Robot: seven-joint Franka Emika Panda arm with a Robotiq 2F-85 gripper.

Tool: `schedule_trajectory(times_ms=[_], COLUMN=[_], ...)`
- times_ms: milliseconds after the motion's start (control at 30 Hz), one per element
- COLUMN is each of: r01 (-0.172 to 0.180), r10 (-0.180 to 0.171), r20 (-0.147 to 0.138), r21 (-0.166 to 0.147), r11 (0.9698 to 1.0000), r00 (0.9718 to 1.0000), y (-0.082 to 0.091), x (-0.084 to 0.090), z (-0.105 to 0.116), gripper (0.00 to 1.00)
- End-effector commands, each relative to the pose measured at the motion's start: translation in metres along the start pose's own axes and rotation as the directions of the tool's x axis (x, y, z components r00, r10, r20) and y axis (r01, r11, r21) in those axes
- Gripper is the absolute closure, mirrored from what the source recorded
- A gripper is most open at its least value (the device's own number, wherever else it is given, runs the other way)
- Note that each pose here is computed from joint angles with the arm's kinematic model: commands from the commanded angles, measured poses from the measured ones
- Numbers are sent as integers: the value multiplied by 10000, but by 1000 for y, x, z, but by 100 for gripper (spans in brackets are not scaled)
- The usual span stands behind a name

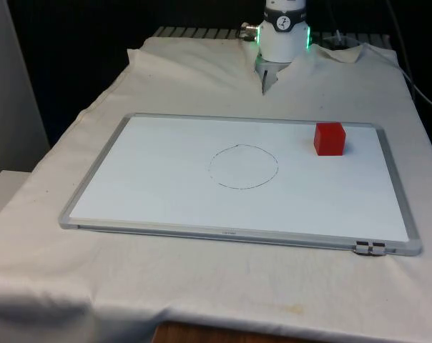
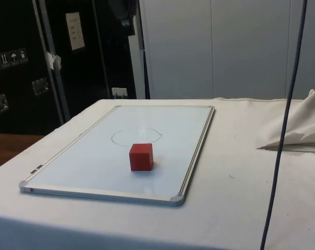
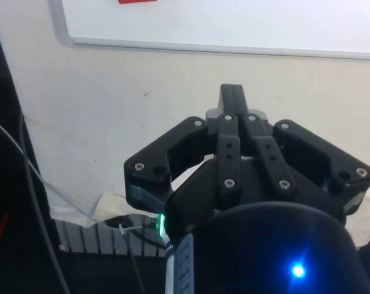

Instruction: Push the cube into the marked area.

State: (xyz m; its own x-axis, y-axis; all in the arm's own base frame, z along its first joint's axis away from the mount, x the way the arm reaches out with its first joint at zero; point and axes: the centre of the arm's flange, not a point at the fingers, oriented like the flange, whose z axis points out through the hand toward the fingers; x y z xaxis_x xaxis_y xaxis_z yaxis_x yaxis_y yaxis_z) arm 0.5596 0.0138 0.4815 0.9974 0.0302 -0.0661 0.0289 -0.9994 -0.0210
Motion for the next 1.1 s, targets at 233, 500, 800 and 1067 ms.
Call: schedule_trajectory(times_ms=[233, 500, 800, 1067], r01=[-8, 37, 101, 195], r10=[-5, -69, -141, -227], r20=[-470, -680, -729, -599], r21=[-290, -474, -550, -531], r11=[9996, 9989, 9984, 9984], r00=[9989, 9977, 9972, 9979], y=[-15, -35, -69, -92], x=[-11, -17, -26, -34], z=[-5, -8, 15, 43], gripper=[100, 100, 100, 100])
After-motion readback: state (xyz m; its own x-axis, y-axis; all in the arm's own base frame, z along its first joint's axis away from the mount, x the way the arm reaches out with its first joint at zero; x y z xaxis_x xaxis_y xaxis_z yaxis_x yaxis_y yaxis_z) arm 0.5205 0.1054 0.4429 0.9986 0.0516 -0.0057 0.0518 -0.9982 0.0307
